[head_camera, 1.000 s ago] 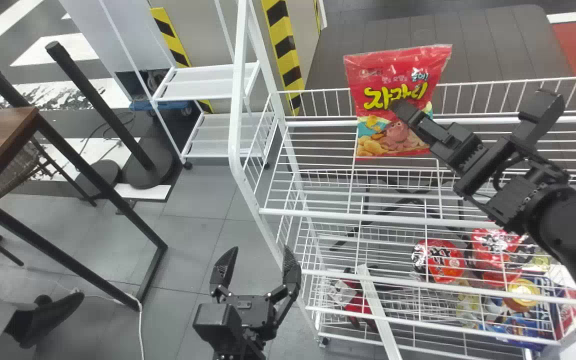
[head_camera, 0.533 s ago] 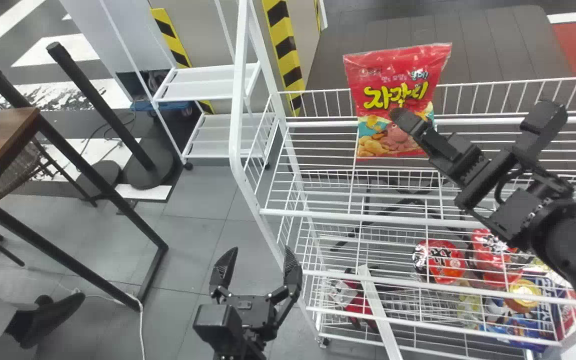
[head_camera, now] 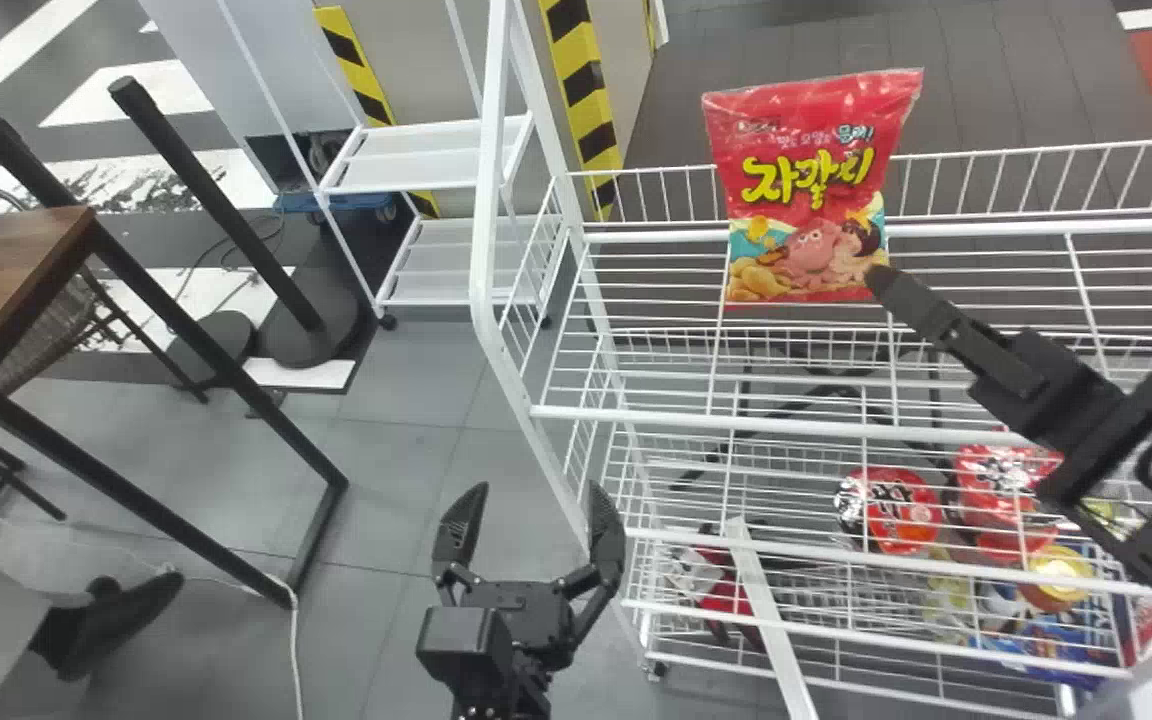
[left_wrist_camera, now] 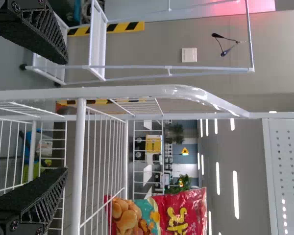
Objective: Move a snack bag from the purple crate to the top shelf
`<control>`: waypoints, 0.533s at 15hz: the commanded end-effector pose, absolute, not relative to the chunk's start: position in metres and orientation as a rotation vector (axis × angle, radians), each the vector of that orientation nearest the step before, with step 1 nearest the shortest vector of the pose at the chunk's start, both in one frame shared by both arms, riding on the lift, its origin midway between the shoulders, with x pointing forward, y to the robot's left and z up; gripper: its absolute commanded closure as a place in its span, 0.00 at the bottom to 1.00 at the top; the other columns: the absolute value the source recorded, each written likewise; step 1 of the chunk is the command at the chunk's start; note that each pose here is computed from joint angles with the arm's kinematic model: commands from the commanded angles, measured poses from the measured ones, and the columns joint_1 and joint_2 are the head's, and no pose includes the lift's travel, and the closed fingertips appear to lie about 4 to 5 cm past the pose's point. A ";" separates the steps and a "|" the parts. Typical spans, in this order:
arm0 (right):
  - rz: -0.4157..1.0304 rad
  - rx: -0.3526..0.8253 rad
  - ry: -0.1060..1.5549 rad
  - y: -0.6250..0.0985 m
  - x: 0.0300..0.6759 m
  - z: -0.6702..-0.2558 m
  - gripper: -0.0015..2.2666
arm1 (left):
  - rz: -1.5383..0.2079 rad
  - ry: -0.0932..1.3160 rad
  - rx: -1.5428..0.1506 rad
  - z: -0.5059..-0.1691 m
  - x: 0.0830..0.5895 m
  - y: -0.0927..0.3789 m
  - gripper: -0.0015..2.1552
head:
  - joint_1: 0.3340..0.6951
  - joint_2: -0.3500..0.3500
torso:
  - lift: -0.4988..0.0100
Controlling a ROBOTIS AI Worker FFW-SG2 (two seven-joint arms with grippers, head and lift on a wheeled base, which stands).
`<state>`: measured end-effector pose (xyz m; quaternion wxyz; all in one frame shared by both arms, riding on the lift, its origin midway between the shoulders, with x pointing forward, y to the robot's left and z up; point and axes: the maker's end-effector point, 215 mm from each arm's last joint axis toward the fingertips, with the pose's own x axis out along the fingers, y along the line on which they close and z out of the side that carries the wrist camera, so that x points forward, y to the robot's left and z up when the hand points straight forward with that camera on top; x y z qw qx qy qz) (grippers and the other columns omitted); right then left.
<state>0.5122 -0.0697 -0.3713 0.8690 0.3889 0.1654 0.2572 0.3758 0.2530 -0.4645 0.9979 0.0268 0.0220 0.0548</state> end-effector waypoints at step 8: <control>0.286 0.604 0.334 -0.219 0.423 -0.431 0.03 | 0.076 0.040 0.014 -0.446 0.363 0.227 0.00 | 1.00 0.62 | 1.00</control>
